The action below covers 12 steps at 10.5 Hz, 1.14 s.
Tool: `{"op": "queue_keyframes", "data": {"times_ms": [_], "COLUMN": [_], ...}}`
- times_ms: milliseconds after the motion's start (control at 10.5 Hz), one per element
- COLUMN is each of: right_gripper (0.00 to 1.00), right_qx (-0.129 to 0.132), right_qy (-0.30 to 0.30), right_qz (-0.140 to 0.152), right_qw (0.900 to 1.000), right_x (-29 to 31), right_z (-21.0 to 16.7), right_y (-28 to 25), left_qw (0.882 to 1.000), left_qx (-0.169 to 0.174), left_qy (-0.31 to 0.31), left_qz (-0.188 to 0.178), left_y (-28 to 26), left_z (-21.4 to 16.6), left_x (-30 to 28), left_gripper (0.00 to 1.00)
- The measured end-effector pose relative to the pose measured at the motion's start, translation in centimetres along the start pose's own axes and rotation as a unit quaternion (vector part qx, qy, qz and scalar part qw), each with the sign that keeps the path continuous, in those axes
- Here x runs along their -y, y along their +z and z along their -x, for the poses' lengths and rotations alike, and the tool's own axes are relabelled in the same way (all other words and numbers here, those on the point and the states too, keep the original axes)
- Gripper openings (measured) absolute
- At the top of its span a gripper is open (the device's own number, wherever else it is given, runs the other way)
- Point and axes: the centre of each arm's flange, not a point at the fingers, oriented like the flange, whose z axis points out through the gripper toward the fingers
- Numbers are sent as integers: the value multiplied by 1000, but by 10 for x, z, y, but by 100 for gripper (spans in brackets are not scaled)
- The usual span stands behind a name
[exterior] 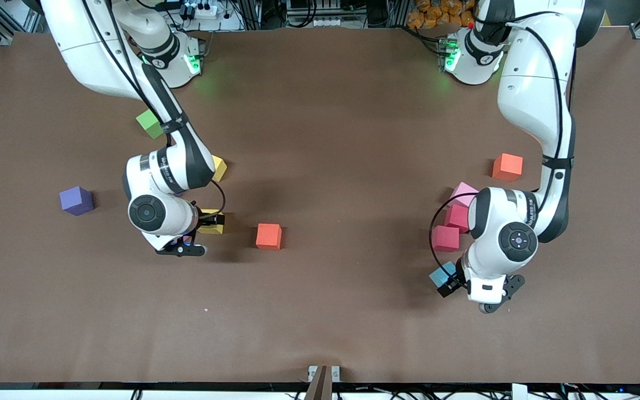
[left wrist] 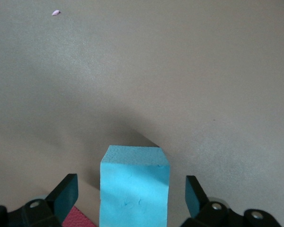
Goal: Form number 2 with 11 blocks
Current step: 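Grasp and lift the cyan cube and the yellow cube with both grippers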
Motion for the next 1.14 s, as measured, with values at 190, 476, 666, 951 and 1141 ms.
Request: {"op": "queue_keyframes", "data": {"times_ms": [190, 476, 666, 951, 1141], "right_gripper": [100, 100, 100, 100, 100], "right_qx": [-8, -14, -15, -18, -23], "right_qy": [1, 1, 1, -1, -2], "right_qz": [-2, -3, -4, -6, -7], "right_qw": [1000, 1000, 1000, 1000, 1000], "right_x": [-1, -1, 0, 2, 4], "right_z": [-2, -1, -1, -1, -2], "right_y": [15, 27, 26, 26, 25], "left_qw": [1000, 1000, 1000, 999, 997], "left_qx": [3, 9, 15, 18, 19], "left_qy": [1, 1, -2, 27, 70], "left_qz": [-5, -8, -8, -8, 1], "left_y": [10, 23, 30, 34, 26], "left_z": [3, 7, 10, 23, 63], "left_x": [0, 1, 1, -9, -42], "left_gripper": [100, 98, 85, 58, 56]}}
